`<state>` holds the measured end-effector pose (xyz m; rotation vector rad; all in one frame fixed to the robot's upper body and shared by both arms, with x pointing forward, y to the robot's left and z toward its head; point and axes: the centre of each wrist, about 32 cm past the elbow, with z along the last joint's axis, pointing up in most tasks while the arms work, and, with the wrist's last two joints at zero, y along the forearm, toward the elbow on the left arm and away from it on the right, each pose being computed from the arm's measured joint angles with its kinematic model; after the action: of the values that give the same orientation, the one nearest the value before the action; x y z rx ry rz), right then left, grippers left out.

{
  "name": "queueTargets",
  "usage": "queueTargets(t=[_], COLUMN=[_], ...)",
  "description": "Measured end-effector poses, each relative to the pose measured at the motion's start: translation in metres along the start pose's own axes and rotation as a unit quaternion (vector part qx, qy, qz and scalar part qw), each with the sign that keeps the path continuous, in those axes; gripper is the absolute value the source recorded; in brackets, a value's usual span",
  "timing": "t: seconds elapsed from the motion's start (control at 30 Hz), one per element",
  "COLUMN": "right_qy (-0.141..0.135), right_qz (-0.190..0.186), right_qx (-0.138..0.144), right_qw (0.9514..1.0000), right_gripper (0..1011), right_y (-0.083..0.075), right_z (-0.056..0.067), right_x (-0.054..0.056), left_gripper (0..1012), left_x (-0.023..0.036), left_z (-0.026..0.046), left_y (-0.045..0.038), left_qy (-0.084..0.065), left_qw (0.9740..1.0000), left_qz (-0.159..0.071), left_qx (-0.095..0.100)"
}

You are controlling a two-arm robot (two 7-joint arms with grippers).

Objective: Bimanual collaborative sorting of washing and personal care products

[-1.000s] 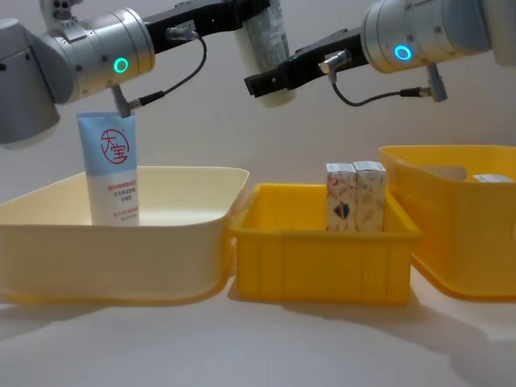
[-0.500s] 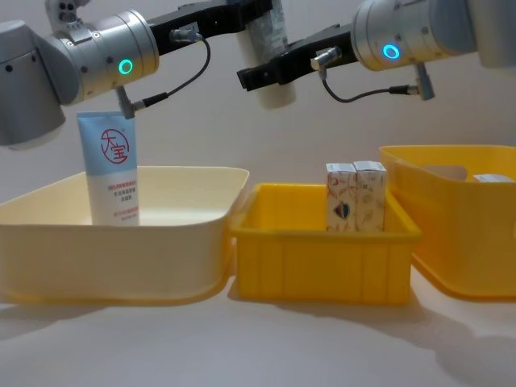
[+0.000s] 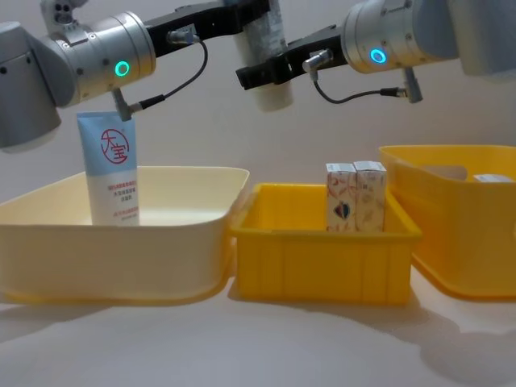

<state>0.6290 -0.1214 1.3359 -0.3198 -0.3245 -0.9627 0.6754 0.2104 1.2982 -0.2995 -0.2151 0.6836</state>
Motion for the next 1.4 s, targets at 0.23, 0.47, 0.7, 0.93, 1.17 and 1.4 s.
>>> queueTargets(t=[0.23, 0.47, 0.7, 0.93, 1.17, 1.4], right_qy=[0.0, 0.004, 0.012, 0.02, 0.026, 0.028], right_qz=[-0.009, -0.01, -0.007, -0.005, -0.007, -0.012], right_qx=[-0.004, -0.006, -0.002, 0.002, 0.002, 0.002], right_qw=[1.0, 0.9999, 0.9999, 0.9998, 0.9996, 0.9995], right_gripper=[1001, 1001, 1001, 1001, 1001, 978], right_y=[0.004, 0.008, 0.011, 0.013, 0.016, 0.018], right_z=[-0.001, -0.001, 0.002, 0.006, 0.009, 0.009], right_x=[-0.002, -0.006, -0.01, -0.013, -0.014, -0.015], left_gripper=[260, 260, 260, 260, 260, 260], left_x=[-0.0009, -0.0021, -0.0032, -0.0035, -0.0034, -0.0032], left_z=[0.0011, 0.0023, 0.0036, 0.0042, 0.004, 0.0032], left_y=[0.0027, 0.0046, 0.0059, 0.0068, 0.0077, 0.0089], left_qy=[0.0, 0.0, 0.0, -0.001, 0.0, 0.0], left_qw=[1.0, 1.0, 1.0, 1.0, 1.0, 1.0], left_qz=[0.002, 0.004, 0.005, 0.006, 0.007, 0.009], left_qx=[0.001, 0.002, 0.002, 0.002, 0.002, 0.002])
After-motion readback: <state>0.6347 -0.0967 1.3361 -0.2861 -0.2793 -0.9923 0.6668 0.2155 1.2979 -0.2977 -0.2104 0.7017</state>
